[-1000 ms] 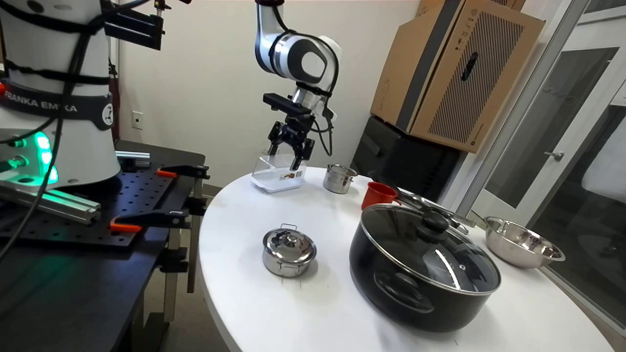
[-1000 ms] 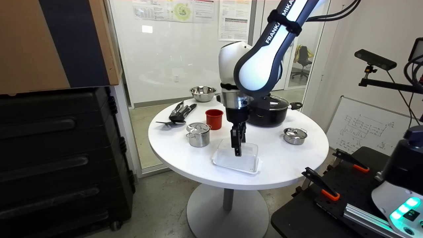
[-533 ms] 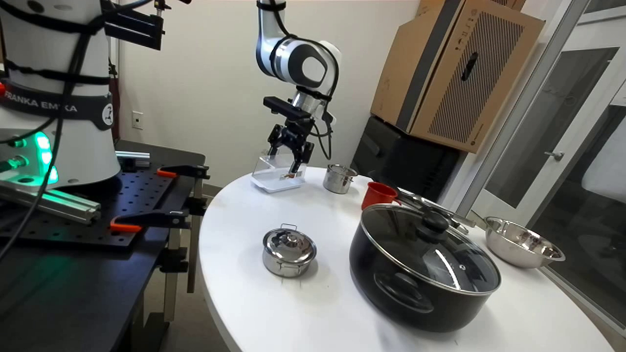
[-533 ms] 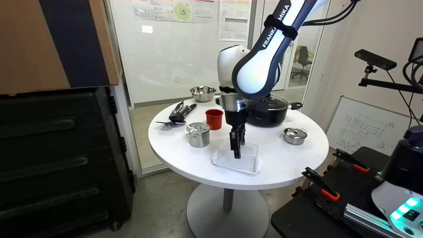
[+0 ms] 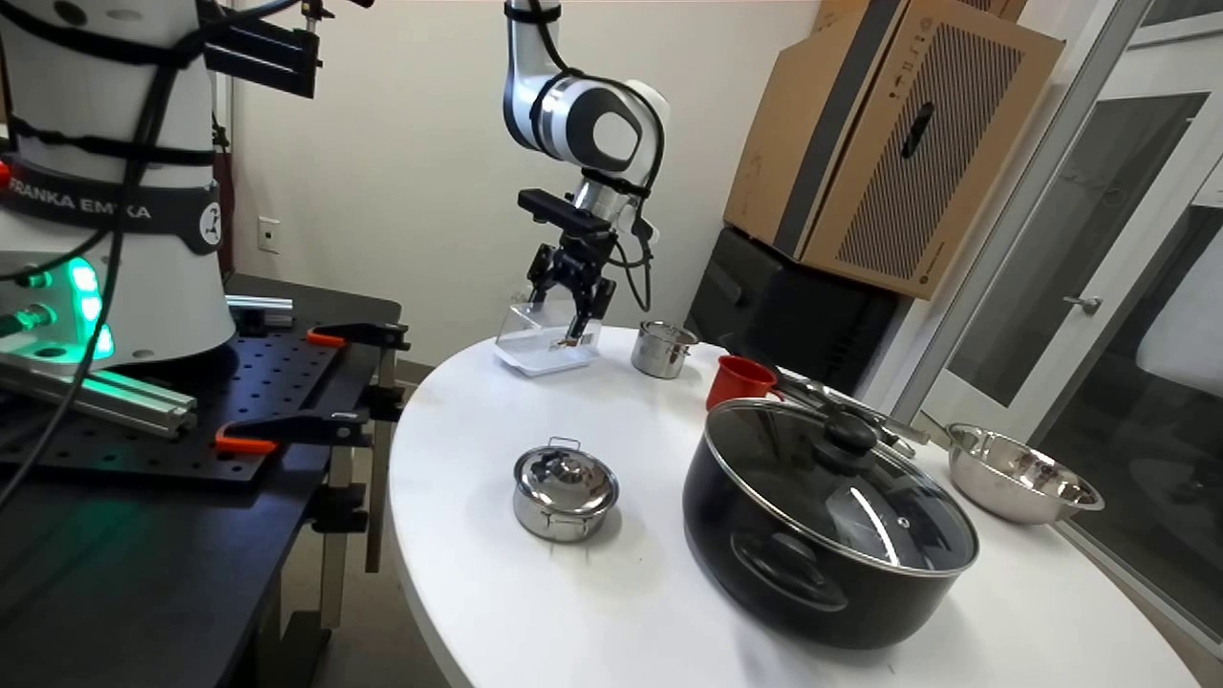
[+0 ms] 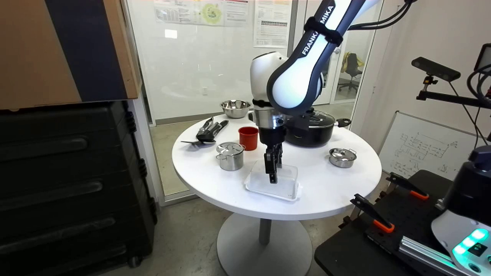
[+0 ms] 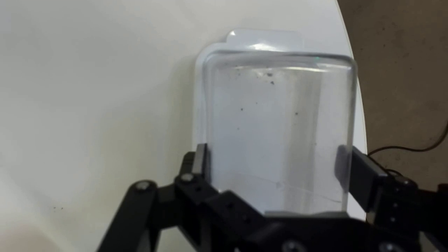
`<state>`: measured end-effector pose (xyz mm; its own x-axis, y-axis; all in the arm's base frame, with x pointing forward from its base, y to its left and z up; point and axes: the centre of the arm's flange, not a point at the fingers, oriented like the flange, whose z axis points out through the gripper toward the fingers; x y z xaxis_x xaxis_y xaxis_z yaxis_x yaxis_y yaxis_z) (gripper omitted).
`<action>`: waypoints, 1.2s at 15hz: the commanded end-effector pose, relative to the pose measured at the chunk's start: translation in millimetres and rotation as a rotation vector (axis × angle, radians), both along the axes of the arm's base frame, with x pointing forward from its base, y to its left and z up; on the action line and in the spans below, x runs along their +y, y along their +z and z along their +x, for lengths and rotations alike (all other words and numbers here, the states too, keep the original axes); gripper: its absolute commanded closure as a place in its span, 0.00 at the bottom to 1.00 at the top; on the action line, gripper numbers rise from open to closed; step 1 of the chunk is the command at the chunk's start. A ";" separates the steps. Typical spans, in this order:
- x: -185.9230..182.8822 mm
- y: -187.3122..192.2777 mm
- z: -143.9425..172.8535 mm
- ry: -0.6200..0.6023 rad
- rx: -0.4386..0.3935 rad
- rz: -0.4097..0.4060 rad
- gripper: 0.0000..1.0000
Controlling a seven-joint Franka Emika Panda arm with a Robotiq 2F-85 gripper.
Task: Put the clear bowl on the table
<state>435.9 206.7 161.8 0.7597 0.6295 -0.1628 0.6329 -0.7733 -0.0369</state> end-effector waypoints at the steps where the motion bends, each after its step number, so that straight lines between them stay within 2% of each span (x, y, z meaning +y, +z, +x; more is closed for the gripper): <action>1: 0.1 16.3 -1.8 0.004 -0.016 0.033 0.36; 6: -15.1 51.6 0.7 -0.041 -0.051 0.091 0.36; 9: -38.2 68.6 14.5 -0.127 -0.104 0.079 0.36; 11: -56.8 69.3 30.1 -0.166 -0.100 0.058 0.36; 14: -85.5 54.1 51.0 -0.186 -0.044 0.030 0.36; 18: -107.1 21.5 63.6 -0.109 0.093 0.007 0.36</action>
